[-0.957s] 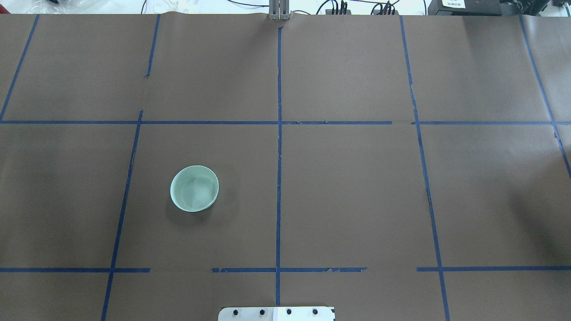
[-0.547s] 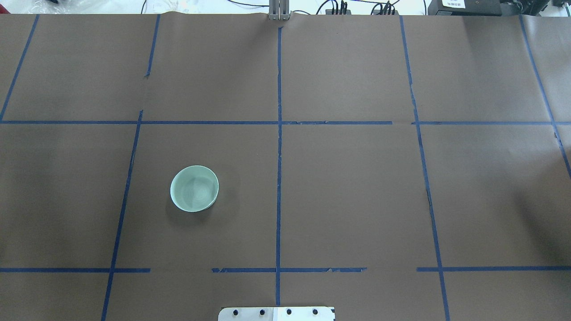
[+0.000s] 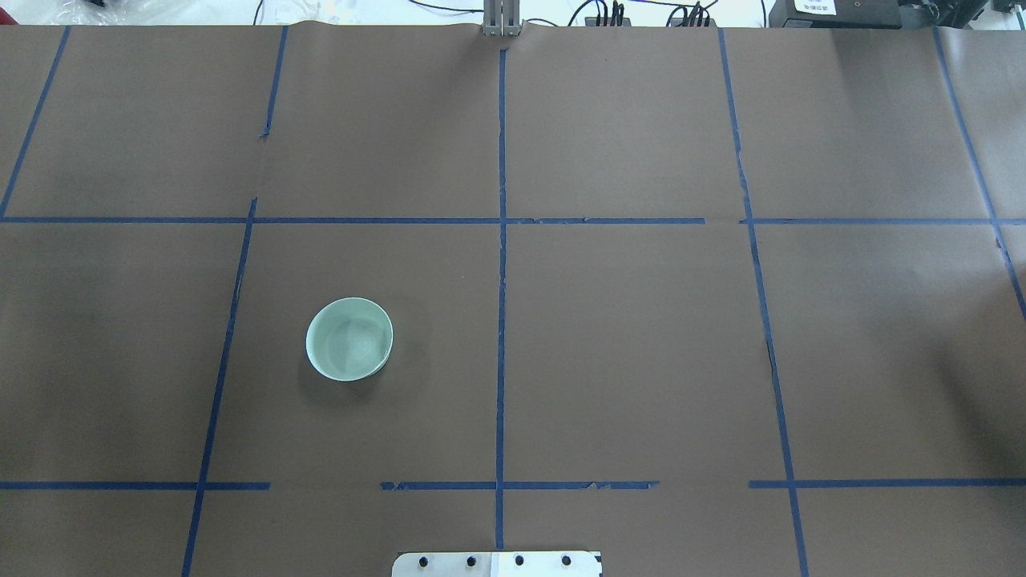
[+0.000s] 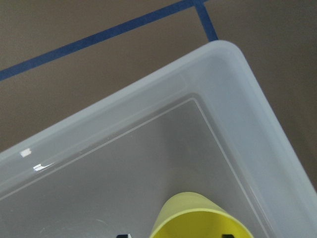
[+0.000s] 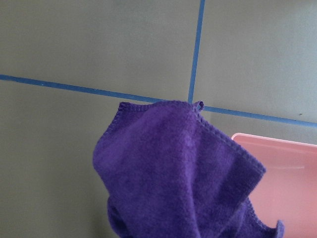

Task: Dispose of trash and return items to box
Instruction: 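Drop the purple cloth into the pink bin with the right gripper, then reach the left gripper to the green bowl and grasp its rim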

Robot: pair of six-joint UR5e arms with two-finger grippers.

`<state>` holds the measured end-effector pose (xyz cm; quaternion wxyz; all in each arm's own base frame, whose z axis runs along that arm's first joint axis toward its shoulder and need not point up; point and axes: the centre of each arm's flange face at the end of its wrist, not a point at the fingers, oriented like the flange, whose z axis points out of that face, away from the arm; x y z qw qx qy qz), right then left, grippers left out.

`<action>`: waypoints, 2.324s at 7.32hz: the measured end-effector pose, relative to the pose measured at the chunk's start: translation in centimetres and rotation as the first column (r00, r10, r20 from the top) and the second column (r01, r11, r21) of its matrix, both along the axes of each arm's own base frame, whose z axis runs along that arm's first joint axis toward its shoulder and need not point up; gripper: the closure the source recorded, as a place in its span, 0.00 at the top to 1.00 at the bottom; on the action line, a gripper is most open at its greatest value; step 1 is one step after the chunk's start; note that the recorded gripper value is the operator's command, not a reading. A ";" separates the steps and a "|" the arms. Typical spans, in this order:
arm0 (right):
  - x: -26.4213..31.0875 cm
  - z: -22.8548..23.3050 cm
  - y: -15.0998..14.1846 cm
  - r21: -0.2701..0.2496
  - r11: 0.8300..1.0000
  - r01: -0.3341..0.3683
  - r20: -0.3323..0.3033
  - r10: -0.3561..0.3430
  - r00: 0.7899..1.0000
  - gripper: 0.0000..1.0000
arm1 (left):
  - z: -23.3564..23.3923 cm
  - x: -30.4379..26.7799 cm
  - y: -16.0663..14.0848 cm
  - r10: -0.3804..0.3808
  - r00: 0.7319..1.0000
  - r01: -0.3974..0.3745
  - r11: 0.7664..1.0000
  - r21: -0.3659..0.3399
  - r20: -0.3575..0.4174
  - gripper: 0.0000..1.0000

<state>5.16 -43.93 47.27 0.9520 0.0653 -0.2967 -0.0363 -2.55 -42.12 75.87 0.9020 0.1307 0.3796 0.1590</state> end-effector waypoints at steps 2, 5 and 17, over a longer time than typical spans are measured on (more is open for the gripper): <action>1.4 1.6 -0.2 -0.027 1.000 -0.016 0.030 0.017 0.999 0.00 | -6.2 -0.8 -2.4 -0.024 1.000 0.024 1.000 -0.005 0.008 1.00; 6.1 8.6 -0.3 -0.041 0.998 0.047 0.026 -0.046 0.999 0.00 | -20.2 -1.3 -6.6 -0.170 0.985 0.169 0.983 -0.067 -0.005 1.00; 9.1 29.3 4.4 -0.014 1.000 0.013 0.160 -0.011 0.987 1.00 | -41.0 29.2 -1.9 -0.340 0.920 0.258 0.899 -0.353 -0.194 1.00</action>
